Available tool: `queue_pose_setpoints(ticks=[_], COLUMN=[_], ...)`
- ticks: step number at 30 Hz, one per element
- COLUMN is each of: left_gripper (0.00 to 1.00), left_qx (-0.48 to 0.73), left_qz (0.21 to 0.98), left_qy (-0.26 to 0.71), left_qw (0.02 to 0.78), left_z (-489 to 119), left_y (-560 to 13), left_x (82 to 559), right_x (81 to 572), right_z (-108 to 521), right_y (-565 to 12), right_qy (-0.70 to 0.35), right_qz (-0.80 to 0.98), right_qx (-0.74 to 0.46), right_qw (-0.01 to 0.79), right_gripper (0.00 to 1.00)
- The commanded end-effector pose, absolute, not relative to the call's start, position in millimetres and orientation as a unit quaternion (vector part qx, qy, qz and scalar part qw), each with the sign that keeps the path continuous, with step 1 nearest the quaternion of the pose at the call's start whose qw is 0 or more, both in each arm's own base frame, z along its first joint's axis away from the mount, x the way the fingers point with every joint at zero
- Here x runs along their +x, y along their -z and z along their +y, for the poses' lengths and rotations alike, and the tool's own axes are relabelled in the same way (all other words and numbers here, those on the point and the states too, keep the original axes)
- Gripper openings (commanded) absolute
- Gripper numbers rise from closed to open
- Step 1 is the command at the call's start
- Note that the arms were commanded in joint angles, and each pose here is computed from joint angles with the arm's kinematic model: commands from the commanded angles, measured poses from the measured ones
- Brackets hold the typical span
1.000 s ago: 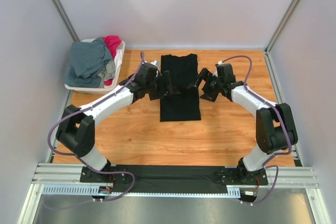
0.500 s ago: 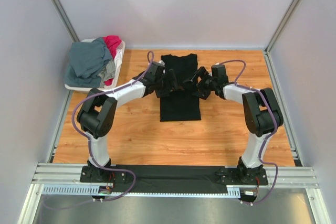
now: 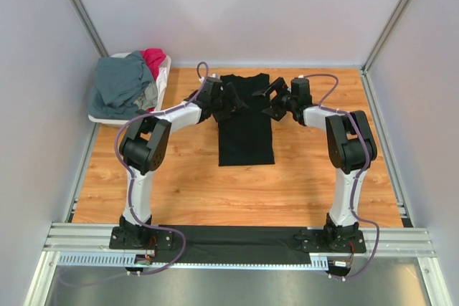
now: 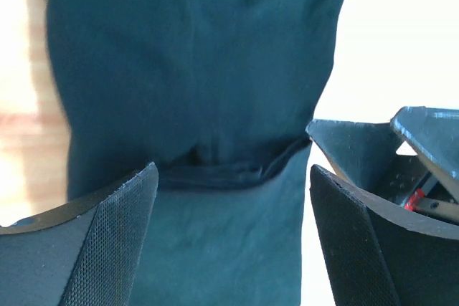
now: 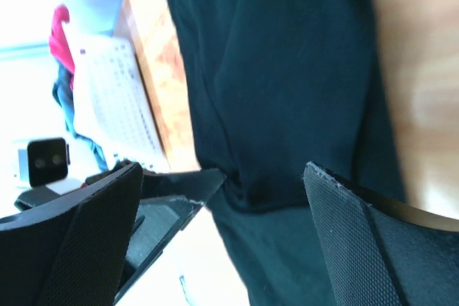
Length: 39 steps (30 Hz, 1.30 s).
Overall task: Fold and stack the t-shirts
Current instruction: Fold the tshirt
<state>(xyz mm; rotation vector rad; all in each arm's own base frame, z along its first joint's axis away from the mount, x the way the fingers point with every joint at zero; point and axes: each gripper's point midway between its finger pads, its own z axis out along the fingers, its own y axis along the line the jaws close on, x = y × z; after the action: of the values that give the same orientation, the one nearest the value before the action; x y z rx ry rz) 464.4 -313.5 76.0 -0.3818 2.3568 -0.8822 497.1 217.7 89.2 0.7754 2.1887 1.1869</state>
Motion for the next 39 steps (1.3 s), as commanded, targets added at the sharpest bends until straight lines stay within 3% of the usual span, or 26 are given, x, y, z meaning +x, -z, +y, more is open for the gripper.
queue_pose_setpoints(ticks=[1,7,10,13,18,20,23,24,28,34,39], left_gripper=[0.92,0.92,0.93,0.94,0.94,0.94,0.93,0.92,0.90,0.82,0.77], left_qx=[-0.144,-0.068,-0.021,0.007,0.030,0.029,0.028,0.026,0.002,-0.015,-0.026], left_qz=[0.855,0.851,0.847,0.834,0.835,0.839,0.855,0.871,0.872,0.886,0.898], left_qy=[0.362,0.333,0.306,0.282,0.255,0.269,0.283,0.269,0.297,0.304,0.293], left_qw=[0.343,0.400,0.434,0.474,0.487,0.472,0.434,0.410,0.390,0.350,0.327], left_z=[-321.0,-309.1,-297.8,-278.0,-246.5,-238.8,-238.9,-240.9,-251.4,-261.8,-264.6], left_y=[-110.8,-157.6,-191.3,-247.3,-276.7,-272.4,-248.1,-218.5,-186.7,-135.8,-106.7], left_x=[499.0,512.7,513.2,495.9,444.8,413.9,370.0,351.9,304.9,282.3,284.4], right_x=[529.4,536.3,531.0,516.5,470.6,446.5,405.8,388.1,345.4,307.9,306.9], right_z=[205.6,193.4,177.3,152.0,125.9,125.8,127.3,129.8,132.5,135.8,140.7], right_y=[-107.3,-162.5,-190.7,-216.7,-231.2,-244.5,-221.1,-208.3,-158.1,-114.2,-102.7], right_qy=[-0.461,-0.455,-0.396,-0.312,-0.249,-0.258,-0.268,-0.278,-0.291,-0.311,-0.318], right_qz=[0.781,0.782,0.801,0.824,0.838,0.835,0.855,0.861,0.879,0.881,0.883], right_qx=[0.295,0.217,0.171,0.134,0.102,0.091,0.099,0.097,0.100,0.106,0.095], right_qw=[0.303,0.368,0.415,0.453,0.474,0.477,0.433,0.414,0.364,0.339,0.331], right_gripper=[0.95,0.94,0.98,1.00,1.00,1.00,1.00,0.98,0.88,0.75,0.66])
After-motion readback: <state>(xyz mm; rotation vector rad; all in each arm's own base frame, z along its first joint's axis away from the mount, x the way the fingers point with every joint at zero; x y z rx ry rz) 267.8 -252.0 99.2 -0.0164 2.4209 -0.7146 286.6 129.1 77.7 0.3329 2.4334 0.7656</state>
